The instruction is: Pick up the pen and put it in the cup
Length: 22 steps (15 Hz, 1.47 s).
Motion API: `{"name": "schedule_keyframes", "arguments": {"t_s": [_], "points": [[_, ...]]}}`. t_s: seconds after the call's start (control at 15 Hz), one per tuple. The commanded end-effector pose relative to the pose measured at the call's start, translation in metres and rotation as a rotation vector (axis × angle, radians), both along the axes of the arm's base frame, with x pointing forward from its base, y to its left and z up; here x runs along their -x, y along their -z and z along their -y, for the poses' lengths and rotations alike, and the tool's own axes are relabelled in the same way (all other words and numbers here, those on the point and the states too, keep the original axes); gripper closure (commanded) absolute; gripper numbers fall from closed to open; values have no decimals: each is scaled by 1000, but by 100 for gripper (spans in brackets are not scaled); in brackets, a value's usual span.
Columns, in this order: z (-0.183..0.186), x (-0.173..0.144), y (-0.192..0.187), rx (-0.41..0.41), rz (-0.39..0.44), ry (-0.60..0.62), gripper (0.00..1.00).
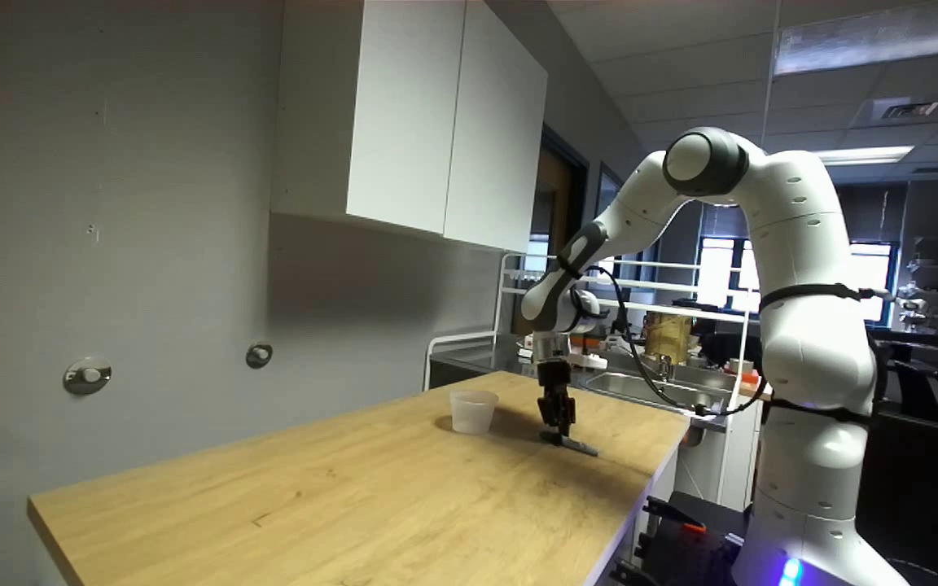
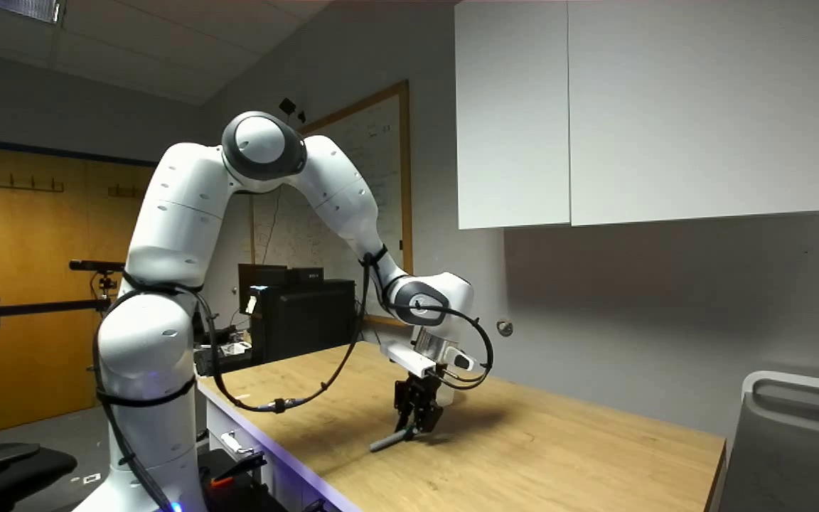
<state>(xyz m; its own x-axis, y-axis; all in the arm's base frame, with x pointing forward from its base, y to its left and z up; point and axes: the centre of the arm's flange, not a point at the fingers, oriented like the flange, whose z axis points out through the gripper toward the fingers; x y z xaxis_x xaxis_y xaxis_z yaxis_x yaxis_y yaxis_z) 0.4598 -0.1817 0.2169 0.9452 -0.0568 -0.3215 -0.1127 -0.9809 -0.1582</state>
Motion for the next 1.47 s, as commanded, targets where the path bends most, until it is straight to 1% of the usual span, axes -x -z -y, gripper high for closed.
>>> {"name": "schedule_keyframes", "arguments": {"t_s": [0.0,0.07,0.13,0.27,0.33,0.4,0.47,0.67,0.93,1.13,1.4], "points": [[-3,-2,-8,0,3,0,95],[-3,-1,-9,0,3,3,90],[-5,-1,-12,0,4,8,90],[-9,-1,-23,10,11,68,90],[-12,-2,-31,37,10,136,90],[-16,-3,-39,66,24,177,89],[-22,-3,-54,74,31,227,90],[-40,-11,-94,150,82,374,90],[-71,-26,-146,234,178,562,90],[-93,-37,-177,294,265,689,90],[-119,-53,-203,387,395,840,90]]}}
